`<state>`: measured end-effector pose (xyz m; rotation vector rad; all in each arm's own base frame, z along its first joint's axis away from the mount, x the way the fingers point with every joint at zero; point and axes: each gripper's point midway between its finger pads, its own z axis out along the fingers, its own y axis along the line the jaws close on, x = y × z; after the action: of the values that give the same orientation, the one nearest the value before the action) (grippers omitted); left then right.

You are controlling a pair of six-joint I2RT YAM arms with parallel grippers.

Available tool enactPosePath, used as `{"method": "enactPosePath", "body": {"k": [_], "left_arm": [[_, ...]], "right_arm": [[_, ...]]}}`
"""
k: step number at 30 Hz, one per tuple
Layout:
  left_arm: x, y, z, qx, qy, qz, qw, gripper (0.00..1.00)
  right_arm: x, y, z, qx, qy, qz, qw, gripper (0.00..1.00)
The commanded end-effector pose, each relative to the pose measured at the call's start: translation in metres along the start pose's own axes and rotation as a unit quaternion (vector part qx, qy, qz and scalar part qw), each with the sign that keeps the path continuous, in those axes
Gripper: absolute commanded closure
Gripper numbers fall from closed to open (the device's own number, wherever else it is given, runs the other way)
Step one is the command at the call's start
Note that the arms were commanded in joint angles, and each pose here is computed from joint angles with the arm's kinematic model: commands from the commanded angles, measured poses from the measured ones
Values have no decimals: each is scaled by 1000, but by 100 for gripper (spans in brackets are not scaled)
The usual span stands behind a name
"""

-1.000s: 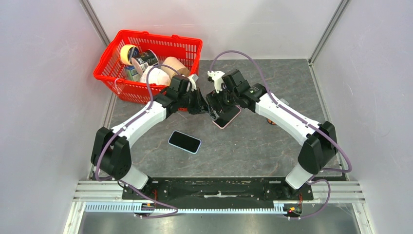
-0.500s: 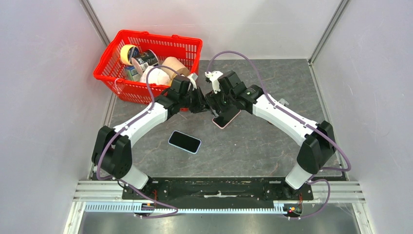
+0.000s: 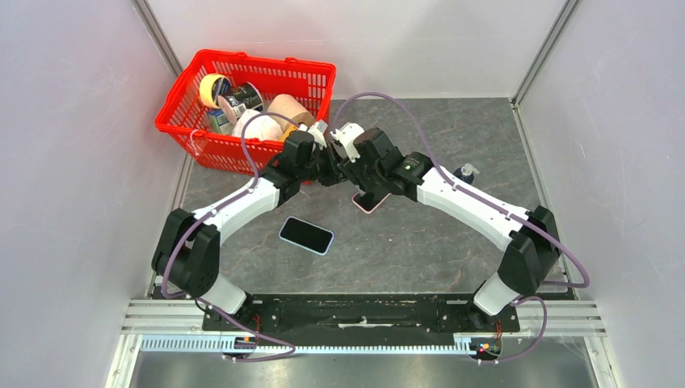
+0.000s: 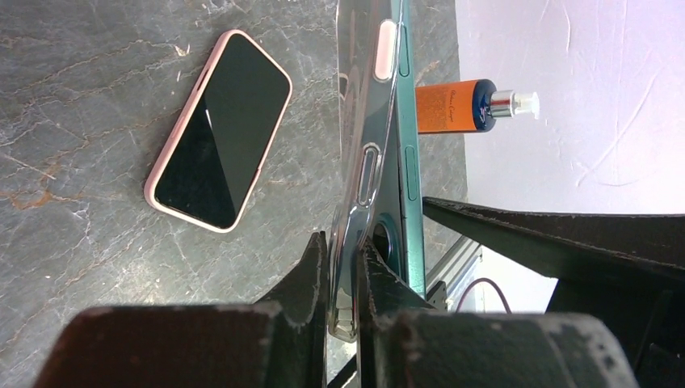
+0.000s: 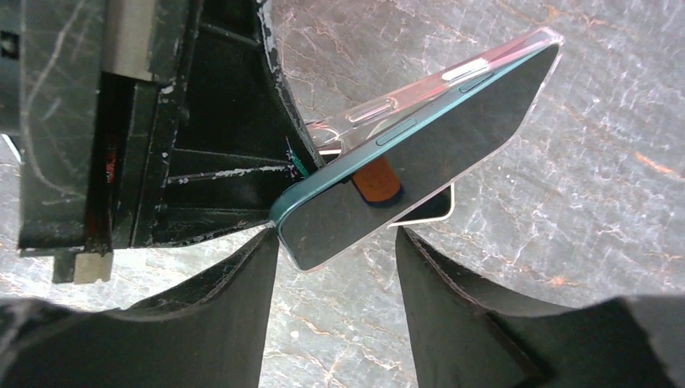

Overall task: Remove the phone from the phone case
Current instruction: Remove the phone case from the phone.

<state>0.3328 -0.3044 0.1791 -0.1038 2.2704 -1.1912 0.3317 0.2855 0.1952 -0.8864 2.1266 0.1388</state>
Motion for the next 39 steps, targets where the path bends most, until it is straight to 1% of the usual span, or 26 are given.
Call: {"method": "enactPosePath", "body": {"k": [1,6,9,11,13,17,19,22,26,30,35,39], "left_arm": [[37,-14,-6,32,91,-63,993,98],[27,-11,-9,27,74,47,996,98],[26,-10,-12,29,80,103,991,98],[29,-10,-14,40,93,146,984,98],[36,-11,-19,55,117,181,975,98],[53,-11,-29,92,180,247,948,98],[59,-13,-35,113,202,277,933,98],[66,-16,-45,145,224,322,909,98],[72,-23,-57,181,238,358,885,98],[74,-30,-65,205,243,379,869,98],[75,-37,-71,227,245,399,854,98],[77,-40,-75,240,246,401,849,98]], "right_arm": [[-14,-10,-2,21,-38,-20,999,33],[-31,0,-35,-32,-61,-32,997,23],[-42,6,-58,-75,-80,-64,992,22],[-47,14,-75,-119,-92,-89,985,21],[-46,22,-91,-158,-91,-132,974,21],[-33,39,-122,-242,-85,-234,938,20],[-26,47,-131,-275,-78,-256,923,20],[-14,59,-137,-322,-63,-266,906,20],[1,74,-132,-366,-47,-259,893,20],[10,83,-126,-389,-37,-253,885,20],[14,95,-120,-406,-35,-259,876,20],[17,101,-112,-406,-34,-265,874,21]]}}
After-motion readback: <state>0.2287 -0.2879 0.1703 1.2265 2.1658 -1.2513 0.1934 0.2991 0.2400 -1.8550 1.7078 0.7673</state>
